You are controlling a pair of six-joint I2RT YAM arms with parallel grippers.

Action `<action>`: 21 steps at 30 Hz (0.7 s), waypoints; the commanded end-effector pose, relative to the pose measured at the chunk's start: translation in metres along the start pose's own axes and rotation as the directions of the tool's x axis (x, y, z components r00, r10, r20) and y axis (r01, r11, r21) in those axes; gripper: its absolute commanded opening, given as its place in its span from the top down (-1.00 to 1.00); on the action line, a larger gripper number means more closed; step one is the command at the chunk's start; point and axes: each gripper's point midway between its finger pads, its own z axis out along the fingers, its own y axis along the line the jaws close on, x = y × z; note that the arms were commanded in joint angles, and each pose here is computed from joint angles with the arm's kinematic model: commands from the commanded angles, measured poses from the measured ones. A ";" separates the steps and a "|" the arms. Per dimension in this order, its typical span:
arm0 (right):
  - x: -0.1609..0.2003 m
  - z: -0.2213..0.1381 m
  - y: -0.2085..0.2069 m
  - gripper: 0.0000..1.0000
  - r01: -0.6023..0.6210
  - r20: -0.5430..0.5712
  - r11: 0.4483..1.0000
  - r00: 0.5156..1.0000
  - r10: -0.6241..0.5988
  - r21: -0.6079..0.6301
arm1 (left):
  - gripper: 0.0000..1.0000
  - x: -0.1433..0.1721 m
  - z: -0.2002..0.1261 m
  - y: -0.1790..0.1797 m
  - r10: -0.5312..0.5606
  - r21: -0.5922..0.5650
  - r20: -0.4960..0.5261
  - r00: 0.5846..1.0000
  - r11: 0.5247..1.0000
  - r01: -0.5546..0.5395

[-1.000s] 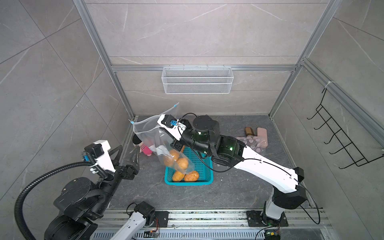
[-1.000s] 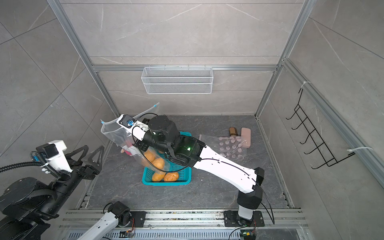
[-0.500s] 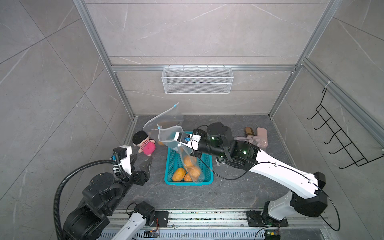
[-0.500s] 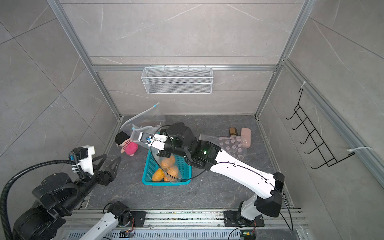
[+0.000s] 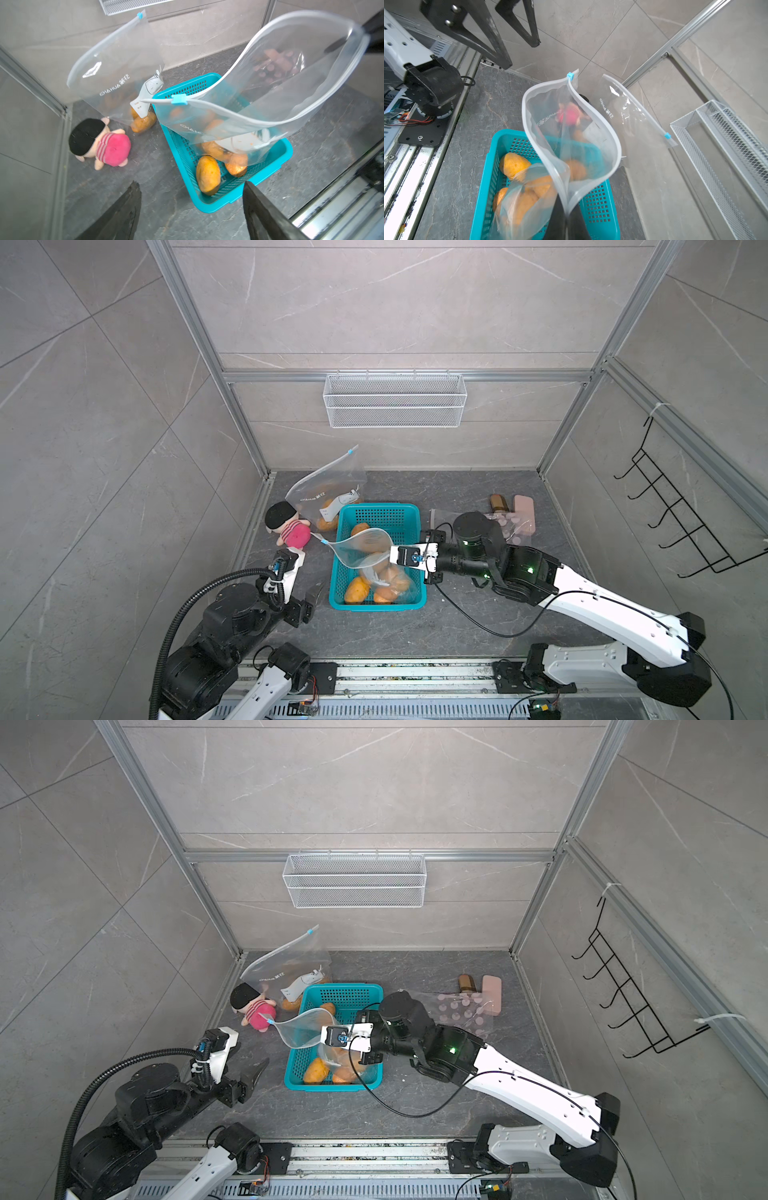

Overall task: Put the potatoes into a zipper bag and zip it
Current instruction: Adjust the zipper food storage bag in the basket.

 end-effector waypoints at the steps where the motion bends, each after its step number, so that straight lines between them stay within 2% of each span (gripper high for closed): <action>1: -0.002 -0.015 0.011 1.00 0.052 0.025 0.998 0.998 -0.051 -0.044 | -0.56 -0.003 -0.008 -0.001 0.217 0.004 0.017 0.976 0.976 -0.217; 4: 0.006 -0.023 0.017 1.00 0.064 0.021 0.997 0.998 -0.064 -0.032 | -0.56 0.004 -0.010 -0.009 0.299 0.043 0.026 0.954 0.953 -0.300; 11: 0.011 -0.042 0.041 1.00 0.075 0.090 0.995 0.994 -0.068 -0.070 | -0.62 0.000 -0.010 -0.014 0.347 0.033 0.123 0.930 0.935 -0.353; 16: 0.007 -0.052 0.053 1.00 0.087 0.110 0.987 0.991 -0.072 -0.134 | -0.62 0.002 0.007 -0.021 0.398 0.068 0.114 0.910 0.911 -0.407; 21: 0.012 -0.058 0.062 1.00 0.076 0.105 0.984 0.993 -0.059 -0.164 | -0.61 -0.017 0.015 -0.020 0.452 0.037 0.170 0.876 0.885 -0.464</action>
